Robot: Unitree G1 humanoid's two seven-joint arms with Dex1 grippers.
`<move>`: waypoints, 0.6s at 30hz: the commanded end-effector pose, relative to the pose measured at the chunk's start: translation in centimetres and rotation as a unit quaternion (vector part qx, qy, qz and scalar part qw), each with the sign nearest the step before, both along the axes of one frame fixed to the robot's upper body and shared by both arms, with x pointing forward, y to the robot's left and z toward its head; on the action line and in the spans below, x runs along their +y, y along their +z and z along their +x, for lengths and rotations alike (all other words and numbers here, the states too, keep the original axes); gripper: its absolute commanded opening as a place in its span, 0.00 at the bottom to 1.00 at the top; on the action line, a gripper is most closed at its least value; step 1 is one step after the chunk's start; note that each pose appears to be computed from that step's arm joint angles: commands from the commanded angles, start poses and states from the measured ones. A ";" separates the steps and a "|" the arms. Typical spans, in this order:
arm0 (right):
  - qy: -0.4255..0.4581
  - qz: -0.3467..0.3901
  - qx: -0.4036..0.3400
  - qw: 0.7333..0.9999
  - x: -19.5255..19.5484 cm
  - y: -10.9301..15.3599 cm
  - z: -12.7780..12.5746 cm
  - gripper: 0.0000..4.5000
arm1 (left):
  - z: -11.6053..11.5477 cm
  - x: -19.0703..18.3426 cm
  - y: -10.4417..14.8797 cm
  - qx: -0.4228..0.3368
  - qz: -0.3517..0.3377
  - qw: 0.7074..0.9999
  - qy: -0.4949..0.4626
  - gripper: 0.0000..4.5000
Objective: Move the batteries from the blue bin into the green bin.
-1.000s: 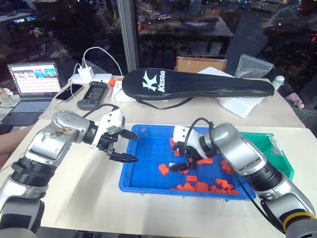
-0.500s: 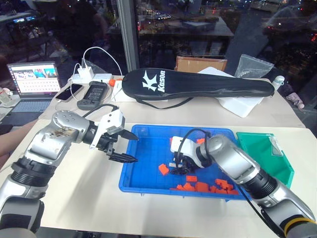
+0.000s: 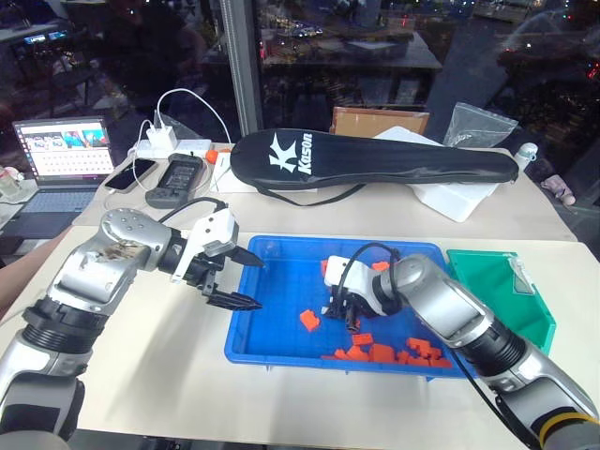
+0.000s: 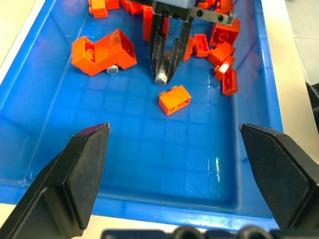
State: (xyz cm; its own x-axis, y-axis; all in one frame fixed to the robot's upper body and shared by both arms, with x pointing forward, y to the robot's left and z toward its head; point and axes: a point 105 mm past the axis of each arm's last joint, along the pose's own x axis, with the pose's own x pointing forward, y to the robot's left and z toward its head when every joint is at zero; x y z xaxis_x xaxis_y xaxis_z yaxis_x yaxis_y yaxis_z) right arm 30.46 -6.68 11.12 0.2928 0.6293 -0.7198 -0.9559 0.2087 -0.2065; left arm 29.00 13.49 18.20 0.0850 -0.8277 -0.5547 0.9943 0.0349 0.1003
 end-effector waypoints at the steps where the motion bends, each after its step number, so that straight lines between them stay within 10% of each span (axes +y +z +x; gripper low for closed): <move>1: -0.016 0.051 -0.061 0.997 -1.0 6.3 0.4 0.05 | 0.0 -0.7 1.4 -0.011 -0.020 1.000 -0.018 1.00; 11: -0.221 -0.042 -0.118 0.967 -16.5 12.9 0.5 0.05 | 0.4 -2.4 2.7 -0.007 -0.079 0.996 -0.042 1.00; 18: -0.325 -0.092 -0.080 0.938 -23.5 9.8 -0.9 0.05 | 1.4 -3.8 4.8 -0.025 -0.149 0.988 -0.033 1.00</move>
